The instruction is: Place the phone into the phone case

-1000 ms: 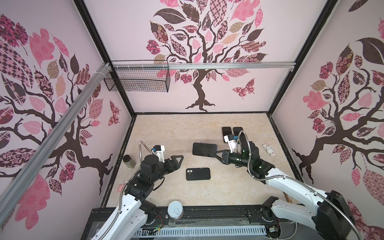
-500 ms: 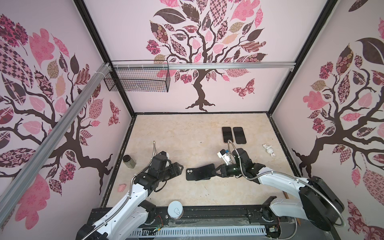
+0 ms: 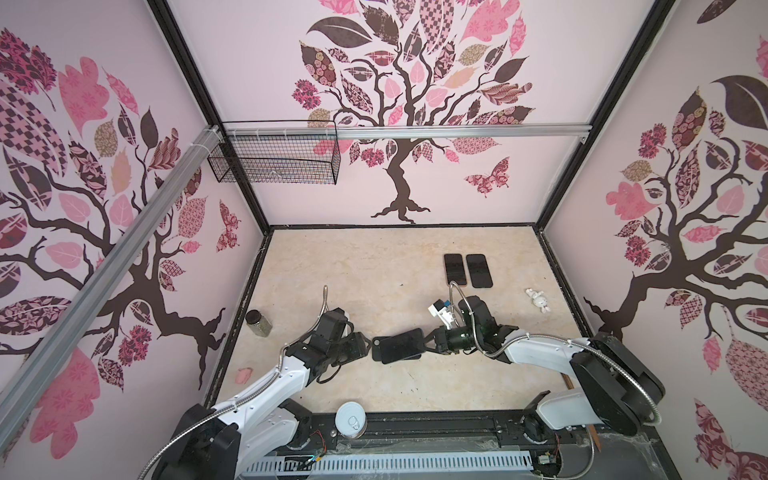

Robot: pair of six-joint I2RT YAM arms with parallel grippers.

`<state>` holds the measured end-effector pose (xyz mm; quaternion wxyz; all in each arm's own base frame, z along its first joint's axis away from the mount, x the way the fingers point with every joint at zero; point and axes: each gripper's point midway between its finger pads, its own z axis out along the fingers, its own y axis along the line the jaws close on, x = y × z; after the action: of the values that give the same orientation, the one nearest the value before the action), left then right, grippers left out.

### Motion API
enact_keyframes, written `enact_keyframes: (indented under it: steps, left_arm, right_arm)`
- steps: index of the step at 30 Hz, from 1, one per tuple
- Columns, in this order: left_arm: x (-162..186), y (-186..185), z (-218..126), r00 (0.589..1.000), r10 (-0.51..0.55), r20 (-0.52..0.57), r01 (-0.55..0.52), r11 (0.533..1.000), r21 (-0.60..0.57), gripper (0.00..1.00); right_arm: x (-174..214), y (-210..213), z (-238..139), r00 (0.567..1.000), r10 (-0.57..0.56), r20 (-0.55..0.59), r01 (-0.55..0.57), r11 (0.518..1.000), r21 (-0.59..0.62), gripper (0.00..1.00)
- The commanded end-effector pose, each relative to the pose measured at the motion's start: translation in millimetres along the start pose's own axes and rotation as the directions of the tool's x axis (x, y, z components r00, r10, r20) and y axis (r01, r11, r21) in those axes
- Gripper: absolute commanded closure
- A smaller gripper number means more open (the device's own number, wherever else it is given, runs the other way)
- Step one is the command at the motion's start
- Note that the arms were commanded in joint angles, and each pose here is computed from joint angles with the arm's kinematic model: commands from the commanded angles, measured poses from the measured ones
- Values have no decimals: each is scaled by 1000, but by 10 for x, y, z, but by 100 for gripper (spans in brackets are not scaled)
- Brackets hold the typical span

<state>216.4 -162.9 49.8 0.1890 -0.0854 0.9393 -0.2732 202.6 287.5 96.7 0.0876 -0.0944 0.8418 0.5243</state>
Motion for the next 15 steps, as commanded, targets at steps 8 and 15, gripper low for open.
enact_keyframes:
  steps: [8,15]
  left_arm:
    - [-101,-69,77,998,57,17,-57,998,7,48]
    - [-95,-91,131,998,67,15,-67,997,28,50]
  right_arm:
    - [-114,80,33,999,-6,34,7,999,-43,100]
    - [-124,-65,119,998,48,35,-47,998,-33,100]
